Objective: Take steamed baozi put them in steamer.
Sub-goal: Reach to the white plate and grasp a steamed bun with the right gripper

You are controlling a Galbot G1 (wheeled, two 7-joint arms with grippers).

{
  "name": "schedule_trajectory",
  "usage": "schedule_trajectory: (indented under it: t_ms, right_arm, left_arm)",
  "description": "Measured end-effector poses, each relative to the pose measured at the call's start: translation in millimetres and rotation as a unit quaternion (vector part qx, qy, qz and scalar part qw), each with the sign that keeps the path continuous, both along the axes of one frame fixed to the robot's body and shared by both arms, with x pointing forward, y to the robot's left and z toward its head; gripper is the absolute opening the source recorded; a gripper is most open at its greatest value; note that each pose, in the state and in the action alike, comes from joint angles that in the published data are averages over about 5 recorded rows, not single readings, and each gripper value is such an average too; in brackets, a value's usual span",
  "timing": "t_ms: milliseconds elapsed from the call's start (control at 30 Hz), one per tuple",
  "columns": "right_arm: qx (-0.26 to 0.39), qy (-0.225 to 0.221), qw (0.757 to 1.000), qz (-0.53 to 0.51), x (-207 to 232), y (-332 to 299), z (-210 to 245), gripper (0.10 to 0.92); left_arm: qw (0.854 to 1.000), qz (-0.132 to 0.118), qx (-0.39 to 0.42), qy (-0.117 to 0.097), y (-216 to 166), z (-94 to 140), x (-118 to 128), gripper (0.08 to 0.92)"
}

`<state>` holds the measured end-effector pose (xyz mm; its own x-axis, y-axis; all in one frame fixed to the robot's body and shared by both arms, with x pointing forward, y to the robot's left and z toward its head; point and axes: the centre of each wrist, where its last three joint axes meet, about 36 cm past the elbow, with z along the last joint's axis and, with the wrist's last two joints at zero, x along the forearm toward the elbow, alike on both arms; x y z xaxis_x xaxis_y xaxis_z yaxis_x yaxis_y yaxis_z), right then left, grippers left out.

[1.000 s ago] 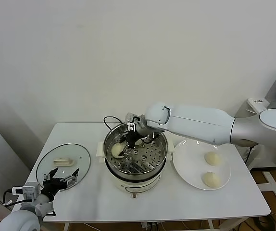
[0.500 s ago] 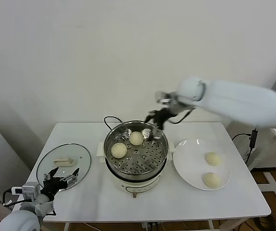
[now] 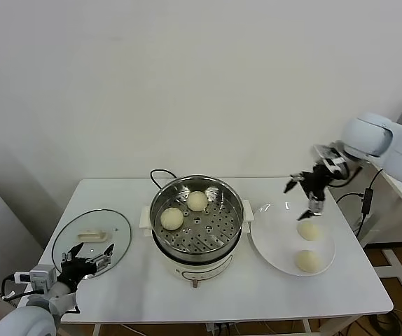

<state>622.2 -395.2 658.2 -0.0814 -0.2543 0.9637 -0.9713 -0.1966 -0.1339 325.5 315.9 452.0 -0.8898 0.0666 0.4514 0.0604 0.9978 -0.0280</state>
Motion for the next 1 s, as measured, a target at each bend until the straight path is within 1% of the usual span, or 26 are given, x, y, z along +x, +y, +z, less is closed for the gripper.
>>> schedule_trajectory:
  t_ms: [400, 667, 1000]
  right_arm:
    - [-0.04, 0.028, 0.999, 0.016, -2, -26, -68, 0.823]
    - [-0.049, 0.043, 0.998, 0.025, -3, -28, -109, 0.823]
    - [-0.062, 0.056, 0.996, 0.035, -3, -24, -148, 0.823]
  left_arm:
    - [1.0, 0.001, -0.001, 0.002, 0, -2, 0, 0.823]
    - [1.0, 0.0, 0.0, 0.004, 0, -3, 0, 0.823]
    - [1.0, 0.0, 0.0, 0.006, 0, -4, 0, 0.823]
